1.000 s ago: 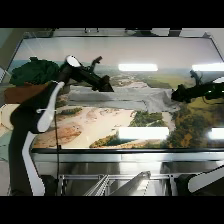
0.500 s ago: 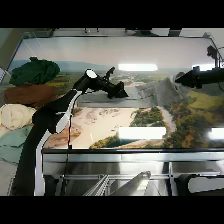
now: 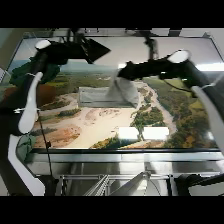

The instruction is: Fold the shirts.

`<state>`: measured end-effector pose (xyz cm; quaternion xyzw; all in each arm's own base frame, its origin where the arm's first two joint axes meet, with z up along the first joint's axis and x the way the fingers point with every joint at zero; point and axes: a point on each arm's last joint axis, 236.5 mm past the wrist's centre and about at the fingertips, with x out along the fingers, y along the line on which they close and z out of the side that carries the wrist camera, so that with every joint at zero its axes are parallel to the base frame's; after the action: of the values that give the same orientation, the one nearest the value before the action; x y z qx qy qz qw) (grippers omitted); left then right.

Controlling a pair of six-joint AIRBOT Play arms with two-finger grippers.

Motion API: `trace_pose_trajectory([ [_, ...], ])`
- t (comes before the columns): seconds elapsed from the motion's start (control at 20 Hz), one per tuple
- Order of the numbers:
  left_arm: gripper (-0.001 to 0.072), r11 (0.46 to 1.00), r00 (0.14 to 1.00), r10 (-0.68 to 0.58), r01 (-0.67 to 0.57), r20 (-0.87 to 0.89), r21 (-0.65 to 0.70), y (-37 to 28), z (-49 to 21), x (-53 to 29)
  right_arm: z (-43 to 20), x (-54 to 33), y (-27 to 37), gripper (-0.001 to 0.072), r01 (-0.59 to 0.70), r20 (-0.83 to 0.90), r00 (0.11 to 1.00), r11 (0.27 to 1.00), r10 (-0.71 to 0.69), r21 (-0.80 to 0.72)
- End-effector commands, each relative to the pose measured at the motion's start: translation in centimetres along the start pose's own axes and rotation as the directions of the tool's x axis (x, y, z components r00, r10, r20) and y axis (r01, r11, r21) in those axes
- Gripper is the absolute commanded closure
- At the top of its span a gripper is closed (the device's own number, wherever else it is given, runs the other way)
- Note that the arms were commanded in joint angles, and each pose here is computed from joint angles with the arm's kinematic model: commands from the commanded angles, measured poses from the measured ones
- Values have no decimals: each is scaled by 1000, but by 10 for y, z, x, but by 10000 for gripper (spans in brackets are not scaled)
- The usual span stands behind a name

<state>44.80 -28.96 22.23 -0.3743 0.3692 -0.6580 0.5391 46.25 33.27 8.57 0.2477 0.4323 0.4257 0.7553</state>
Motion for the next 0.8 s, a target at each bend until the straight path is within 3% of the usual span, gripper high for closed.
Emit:
trace_pose_trajectory([
  [0.0,699,991,1000,-17,15,13,132,-61,-10,-34,-29,119,43,694,-55,-6,998,998,55,-33],
  [0.05,700,992,1000,-15,14,9,128,-64,-18,-40,-45,148,43,692,-68,-41,997,997,67,-36],
  [0.1,699,994,1000,-18,17,10,107,-65,-24,-46,-61,171,40,588,-75,-73,995,997,74,-8],
  [0.15,700,996,1000,-18,16,20,89,-64,-28,-51,-74,189,32,338,-73,-101,992,997,76,29],
  [0.2,699,998,999,-16,13,33,66,-60,-32,-57,-81,193,26,327,-69,-121,990,995,77,75],
  [0.25,700,999,999,-16,14,45,48,-58,-35,-62,-82,189,19,465,-64,-141,987,993,78,96],
  [0.3,700,999,998,-15,13,54,39,-55,-39,-69,-80,178,15,557,-73,-165,982,992,90,103],
  [0.4,701,999,997,-12,9,75,35,-51,-44,-80,-69,140,-3,559,-43,-230,971,994,65,99],
  [0.5,701,999,995,-6,3,101,33,-50,-50,-92,-53,88,-37,617,57,-286,958,994,-29,90],
  [0.7,701,1000,991,-9,7,136,15,-48,-70,-109,-33,-38,-114,619,355,-354,884,931,-305,84],
  [0.75,701,1000,989,-7,8,145,-5,-45,-77,-111,-31,-59,-131,575,411,-345,869,905,-353,110],
])
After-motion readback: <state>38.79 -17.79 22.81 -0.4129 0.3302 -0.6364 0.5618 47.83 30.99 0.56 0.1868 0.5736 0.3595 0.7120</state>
